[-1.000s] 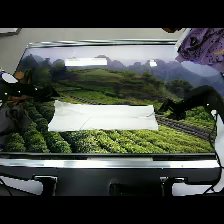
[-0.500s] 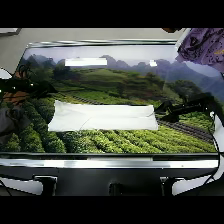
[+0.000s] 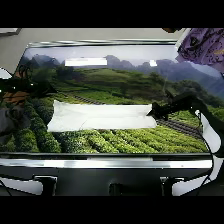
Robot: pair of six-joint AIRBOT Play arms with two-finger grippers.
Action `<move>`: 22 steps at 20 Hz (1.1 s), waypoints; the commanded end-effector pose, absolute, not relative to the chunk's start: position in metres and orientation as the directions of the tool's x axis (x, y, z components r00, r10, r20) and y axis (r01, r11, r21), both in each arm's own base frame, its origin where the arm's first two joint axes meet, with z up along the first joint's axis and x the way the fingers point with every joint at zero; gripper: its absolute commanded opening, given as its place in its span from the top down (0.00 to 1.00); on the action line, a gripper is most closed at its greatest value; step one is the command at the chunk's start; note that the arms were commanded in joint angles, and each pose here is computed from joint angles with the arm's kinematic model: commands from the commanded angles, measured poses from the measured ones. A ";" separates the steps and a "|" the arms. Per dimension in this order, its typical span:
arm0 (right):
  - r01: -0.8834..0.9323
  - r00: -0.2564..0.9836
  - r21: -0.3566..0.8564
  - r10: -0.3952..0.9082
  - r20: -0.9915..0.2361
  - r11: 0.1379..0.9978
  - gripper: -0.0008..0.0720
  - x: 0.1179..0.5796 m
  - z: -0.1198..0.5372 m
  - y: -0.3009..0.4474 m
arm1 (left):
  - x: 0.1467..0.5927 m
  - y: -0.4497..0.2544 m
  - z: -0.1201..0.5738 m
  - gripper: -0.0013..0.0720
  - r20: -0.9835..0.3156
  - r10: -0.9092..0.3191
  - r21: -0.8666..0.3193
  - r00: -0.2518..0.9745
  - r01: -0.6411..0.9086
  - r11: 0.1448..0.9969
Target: Fold the clothes and pants, and hang the long-sleeved shirts on hangers.
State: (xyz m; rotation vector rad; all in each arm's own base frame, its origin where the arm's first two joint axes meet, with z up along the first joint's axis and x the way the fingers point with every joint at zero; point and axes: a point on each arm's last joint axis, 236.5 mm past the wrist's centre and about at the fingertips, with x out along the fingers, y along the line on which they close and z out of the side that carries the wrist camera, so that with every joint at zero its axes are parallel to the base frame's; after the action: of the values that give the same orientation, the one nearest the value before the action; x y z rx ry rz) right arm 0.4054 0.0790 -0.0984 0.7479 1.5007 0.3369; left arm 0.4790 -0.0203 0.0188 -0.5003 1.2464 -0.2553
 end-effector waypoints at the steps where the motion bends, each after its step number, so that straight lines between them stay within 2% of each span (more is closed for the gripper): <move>1: 0.261 0.117 0.562 0.553 -0.825 0.785 0.95 0.407 -0.075 0.069 | 0.481 -0.044 0.021 0.93 -0.815 -0.497 -0.536 0.298 -0.059 0.842; 2: 0.267 0.118 0.527 0.515 -0.849 0.807 0.95 0.402 -0.062 0.061 | 0.481 -0.059 0.018 0.96 -0.808 -0.517 -0.551 0.283 -0.051 0.833; 8: 0.285 0.173 0.354 0.315 -0.933 0.891 0.95 0.368 0.011 0.021 | 0.461 -0.197 -0.024 0.96 -0.801 -0.588 -0.593 0.116 -0.015 0.805; 13: 0.318 0.138 0.187 0.149 -0.979 0.929 0.95 0.338 0.064 -0.014 | 0.440 -0.347 -0.021 0.96 -0.686 -0.716 -0.712 0.132 0.084 0.697; 18: 0.335 0.251 0.185 0.102 -0.963 0.924 0.95 0.354 0.119 -0.024 | 0.396 -0.463 -0.023 0.96 -0.554 -0.824 -0.826 0.121 0.046 0.562; 22: 0.343 0.266 0.201 0.110 -0.958 0.918 0.95 0.354 0.134 -0.021 | 0.362 -0.523 -0.030 0.96 -0.486 -0.870 -0.873 0.084 -0.015 0.487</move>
State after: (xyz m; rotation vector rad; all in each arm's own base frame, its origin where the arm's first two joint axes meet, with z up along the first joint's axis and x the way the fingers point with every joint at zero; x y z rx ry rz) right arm 0.3562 -0.0201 0.1202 0.3983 1.3136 -0.1459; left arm 0.3826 -0.4778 -0.0299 -0.7564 1.3379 -0.7568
